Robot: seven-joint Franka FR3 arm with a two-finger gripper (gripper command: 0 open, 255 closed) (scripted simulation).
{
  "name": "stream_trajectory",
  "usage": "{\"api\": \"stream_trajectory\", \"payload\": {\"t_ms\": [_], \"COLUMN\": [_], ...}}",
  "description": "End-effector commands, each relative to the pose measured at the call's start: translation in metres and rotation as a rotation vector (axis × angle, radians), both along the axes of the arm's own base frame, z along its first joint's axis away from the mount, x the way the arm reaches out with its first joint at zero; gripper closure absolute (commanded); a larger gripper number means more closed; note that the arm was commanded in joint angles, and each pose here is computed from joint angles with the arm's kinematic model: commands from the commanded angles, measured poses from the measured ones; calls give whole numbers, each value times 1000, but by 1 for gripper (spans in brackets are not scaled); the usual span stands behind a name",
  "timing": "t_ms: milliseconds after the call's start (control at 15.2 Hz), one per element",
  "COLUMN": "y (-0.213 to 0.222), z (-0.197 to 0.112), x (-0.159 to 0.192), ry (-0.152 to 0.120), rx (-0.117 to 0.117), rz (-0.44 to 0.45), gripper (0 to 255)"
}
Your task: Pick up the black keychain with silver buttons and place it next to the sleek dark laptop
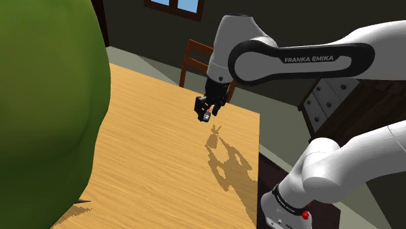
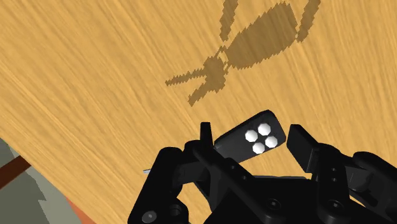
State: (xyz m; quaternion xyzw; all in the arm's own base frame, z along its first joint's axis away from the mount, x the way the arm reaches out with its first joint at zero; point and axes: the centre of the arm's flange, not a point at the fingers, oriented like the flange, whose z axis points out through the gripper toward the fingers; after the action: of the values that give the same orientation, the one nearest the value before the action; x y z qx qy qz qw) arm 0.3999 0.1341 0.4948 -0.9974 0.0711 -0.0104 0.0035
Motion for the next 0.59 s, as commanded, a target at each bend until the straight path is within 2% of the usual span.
{"api": "stream_trajectory", "payload": {"t_ms": [0,528], "y": [0,0], "z": [11,50], "x": [1,0], "ry": [0,0], "rx": [0,0], "rz": [0,0], "gripper": [255,255]}}
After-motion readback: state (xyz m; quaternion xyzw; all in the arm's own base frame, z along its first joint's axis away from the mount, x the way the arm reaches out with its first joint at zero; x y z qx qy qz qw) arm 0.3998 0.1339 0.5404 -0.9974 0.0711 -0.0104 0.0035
